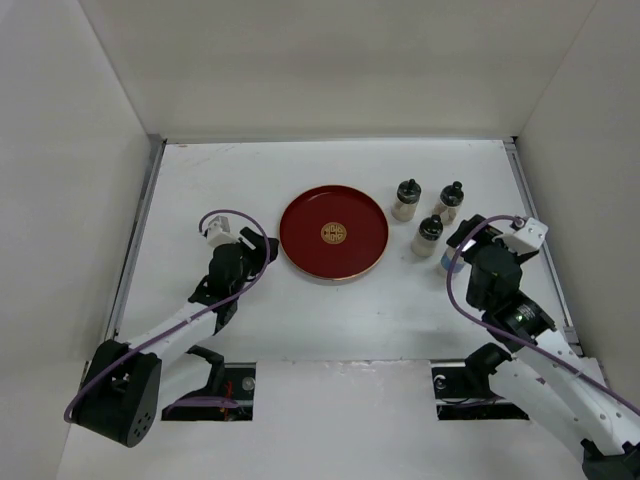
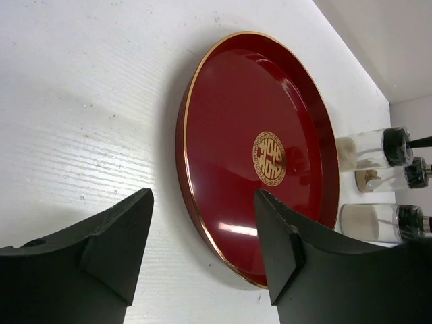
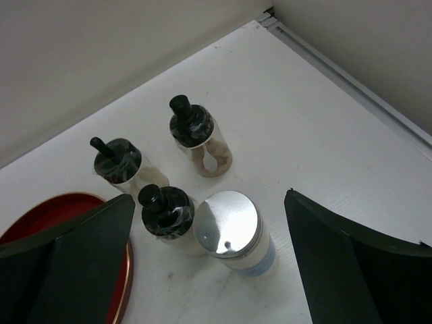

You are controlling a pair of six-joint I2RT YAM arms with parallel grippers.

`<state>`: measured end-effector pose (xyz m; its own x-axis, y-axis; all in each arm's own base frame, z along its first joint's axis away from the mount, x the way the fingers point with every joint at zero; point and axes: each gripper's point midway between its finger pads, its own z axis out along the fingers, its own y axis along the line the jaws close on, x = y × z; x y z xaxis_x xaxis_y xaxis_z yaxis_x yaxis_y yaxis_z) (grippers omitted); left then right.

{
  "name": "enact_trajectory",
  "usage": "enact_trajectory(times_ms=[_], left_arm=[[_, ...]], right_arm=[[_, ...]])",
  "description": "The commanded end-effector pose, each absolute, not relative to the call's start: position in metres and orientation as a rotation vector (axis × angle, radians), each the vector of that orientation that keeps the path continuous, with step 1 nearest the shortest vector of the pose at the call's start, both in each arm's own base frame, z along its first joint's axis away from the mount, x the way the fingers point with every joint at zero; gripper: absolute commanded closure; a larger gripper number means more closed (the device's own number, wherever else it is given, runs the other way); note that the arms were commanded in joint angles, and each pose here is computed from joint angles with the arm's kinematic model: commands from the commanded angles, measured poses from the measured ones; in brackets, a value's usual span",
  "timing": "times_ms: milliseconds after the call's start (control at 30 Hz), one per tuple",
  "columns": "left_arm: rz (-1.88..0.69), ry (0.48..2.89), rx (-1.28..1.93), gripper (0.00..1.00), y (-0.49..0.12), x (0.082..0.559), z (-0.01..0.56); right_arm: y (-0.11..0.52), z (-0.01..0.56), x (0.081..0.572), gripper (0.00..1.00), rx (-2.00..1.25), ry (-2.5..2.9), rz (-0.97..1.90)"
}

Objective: Organize the condiment bottles

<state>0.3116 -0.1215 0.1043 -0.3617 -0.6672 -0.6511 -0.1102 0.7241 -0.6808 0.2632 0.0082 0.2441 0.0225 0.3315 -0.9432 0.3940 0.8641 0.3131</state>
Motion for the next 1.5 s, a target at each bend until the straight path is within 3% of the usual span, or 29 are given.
enact_trajectory(times_ms=[0,333,467,967,1133,1267,1400,1467], left_arm=[[-0.703,1.8,-0.598,0.4,-0.122,0.319,0.126],[-0.712,1.745,-0.606,0.41,-0.116,0.316,0.134],[-0.712,1.744,-0.621,0.41,-0.114,0.316,0.131],[-0.756,1.721,-0.628,0.41,-0.115,0.315,0.132],[-0.766,1.705,-0.631,0.41,-0.113,0.314,0.136],[-0.761,1.697,-0.644,0.41,-0.11,0.314,0.135],[-0.761,1.69,-0.652,0.41,-0.108,0.314,0.136],[-0.76,1.697,-0.653,0.41,-0.108,0.314,0.134]], right_arm=[[0.006,0.243,0.263,0.0,0.576,1.592,-0.075],[0.023,0.224,0.277,0.04,0.507,1.683,-0.066],[0.024,0.213,0.284,0.0,0.5,1.724,-0.074],[0.017,0.178,0.318,0.0,0.559,1.803,-0.089],[0.016,0.167,0.319,0.11,0.596,1.825,-0.073],[0.013,0.164,0.316,0.36,0.62,1.823,-0.064],[0.01,0.172,0.305,0.51,0.621,1.813,-0.071],[0.015,0.184,0.297,0.53,0.61,1.792,-0.042]])
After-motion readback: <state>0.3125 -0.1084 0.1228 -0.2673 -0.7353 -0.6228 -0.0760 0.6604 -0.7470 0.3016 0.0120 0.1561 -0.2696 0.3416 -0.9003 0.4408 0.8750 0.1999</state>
